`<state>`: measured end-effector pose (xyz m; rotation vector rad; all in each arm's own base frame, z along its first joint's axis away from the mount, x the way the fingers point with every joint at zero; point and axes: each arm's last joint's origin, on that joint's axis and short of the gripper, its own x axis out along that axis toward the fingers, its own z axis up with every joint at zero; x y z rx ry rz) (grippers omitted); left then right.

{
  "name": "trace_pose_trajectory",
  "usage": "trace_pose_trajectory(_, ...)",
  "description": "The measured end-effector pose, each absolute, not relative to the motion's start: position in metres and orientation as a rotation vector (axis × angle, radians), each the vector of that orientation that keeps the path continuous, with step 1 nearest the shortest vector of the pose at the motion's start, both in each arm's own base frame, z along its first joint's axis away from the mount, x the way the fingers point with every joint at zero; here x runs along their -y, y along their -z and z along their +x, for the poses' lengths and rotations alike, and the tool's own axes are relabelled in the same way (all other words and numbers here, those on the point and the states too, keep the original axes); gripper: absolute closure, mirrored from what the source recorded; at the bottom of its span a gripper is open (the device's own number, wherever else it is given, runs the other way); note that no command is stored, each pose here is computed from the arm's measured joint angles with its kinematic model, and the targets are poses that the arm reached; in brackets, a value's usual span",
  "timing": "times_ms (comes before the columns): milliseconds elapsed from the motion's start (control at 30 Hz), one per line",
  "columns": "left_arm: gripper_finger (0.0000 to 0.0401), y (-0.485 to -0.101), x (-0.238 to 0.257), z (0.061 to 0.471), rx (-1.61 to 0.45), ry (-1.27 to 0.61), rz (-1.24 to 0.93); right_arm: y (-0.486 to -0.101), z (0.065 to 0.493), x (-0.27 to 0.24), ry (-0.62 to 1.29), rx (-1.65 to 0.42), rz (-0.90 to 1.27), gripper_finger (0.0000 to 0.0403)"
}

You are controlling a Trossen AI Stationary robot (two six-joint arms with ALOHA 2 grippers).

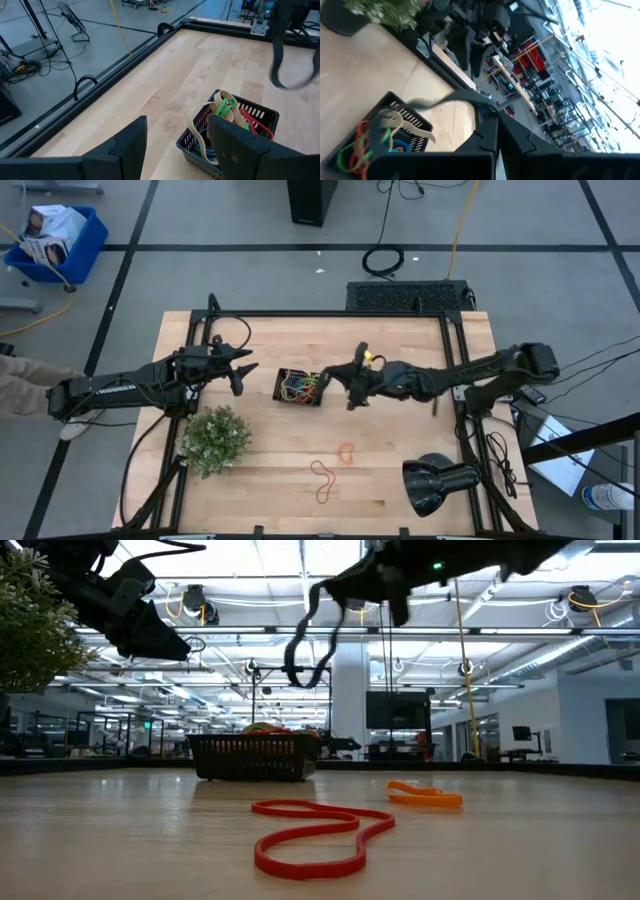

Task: Pick and place rubber bands into bin
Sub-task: Put the black rubber band into the black bin

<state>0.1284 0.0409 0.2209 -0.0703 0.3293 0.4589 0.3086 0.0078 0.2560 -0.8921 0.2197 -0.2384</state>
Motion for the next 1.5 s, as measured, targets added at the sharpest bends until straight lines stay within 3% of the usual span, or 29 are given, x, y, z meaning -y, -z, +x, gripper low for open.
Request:
trace_pose_trajectory(400,0.0185,-0.221,-0.041,0.128,-0.33,-0.459,-0.07,-0.219,0.383,0.006,0.184,-0.33,-0.975,0.0403)
trace_pose_trajectory(933,0.0185,-0.22,-0.041,0.128,-0.335,-0.459,-0.068,-0.123,0.402,0.013,0.099,-0.558,-0.853,0.0403)
trace_pose_trajectory(1500,0.0185,-0.221,-0.041,0.128,-0.334,-0.459,-0.069,-0.123,0.406,0.016,0.119,-0.491,-0.757,0.0403)
